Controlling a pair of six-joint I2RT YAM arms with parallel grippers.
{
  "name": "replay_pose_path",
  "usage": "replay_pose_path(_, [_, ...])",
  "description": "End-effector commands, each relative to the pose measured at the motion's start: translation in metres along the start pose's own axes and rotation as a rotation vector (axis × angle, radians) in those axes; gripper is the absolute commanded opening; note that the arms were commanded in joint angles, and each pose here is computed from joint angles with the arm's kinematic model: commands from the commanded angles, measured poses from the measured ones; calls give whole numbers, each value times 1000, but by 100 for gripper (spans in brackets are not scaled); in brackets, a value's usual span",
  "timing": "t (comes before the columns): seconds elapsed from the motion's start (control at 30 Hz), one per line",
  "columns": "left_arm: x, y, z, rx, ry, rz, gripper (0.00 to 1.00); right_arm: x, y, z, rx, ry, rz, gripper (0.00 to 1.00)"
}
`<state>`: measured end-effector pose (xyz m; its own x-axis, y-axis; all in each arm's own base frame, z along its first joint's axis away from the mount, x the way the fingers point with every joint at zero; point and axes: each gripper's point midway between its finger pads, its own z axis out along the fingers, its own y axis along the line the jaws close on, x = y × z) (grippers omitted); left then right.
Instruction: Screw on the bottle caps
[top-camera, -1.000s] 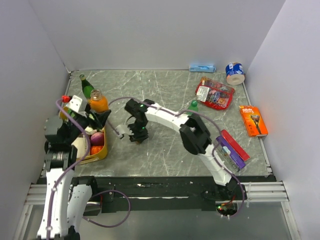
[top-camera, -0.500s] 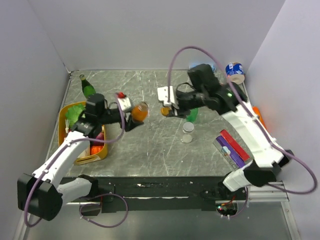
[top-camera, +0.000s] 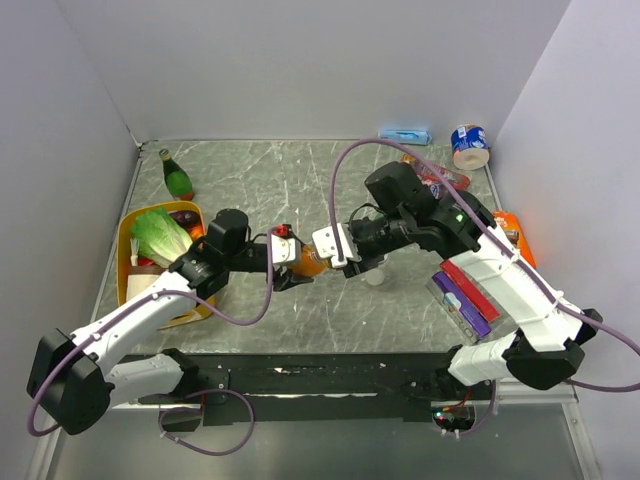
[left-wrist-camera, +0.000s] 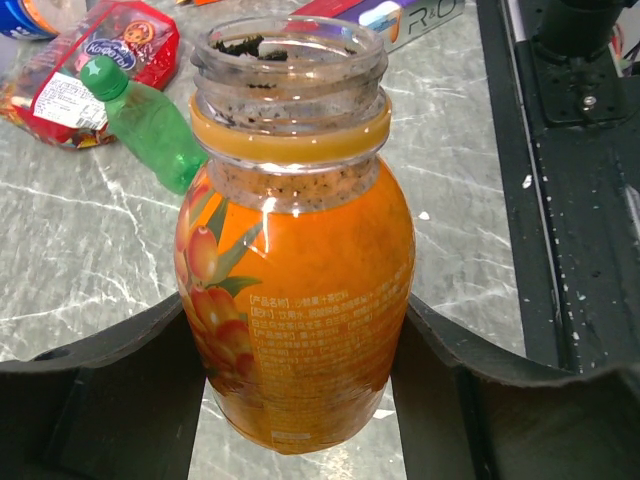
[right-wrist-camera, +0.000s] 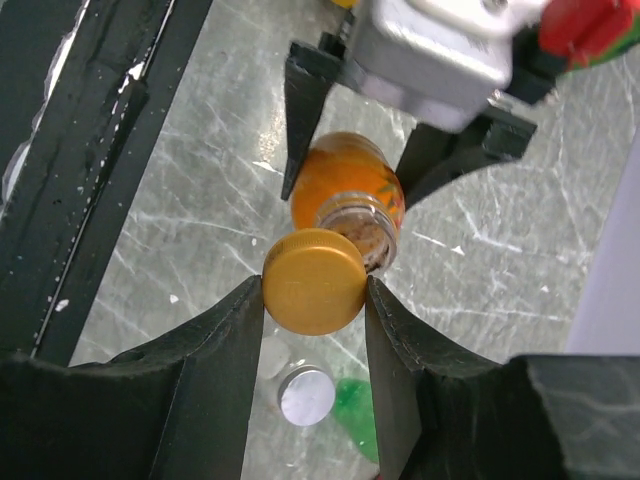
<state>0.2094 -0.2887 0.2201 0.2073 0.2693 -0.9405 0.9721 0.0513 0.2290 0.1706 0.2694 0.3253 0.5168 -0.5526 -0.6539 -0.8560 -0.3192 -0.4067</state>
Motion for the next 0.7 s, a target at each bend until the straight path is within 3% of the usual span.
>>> replay_pose_path(0.0, [-29, 15, 3, -22, -60, 107, 1, -8, -7, 1, 31, -13, -85, 31])
replay_pose_path(0.67, [-41, 17, -2, -38, -83, 158, 1, 22, -33, 22, 105, 80, -46, 30])
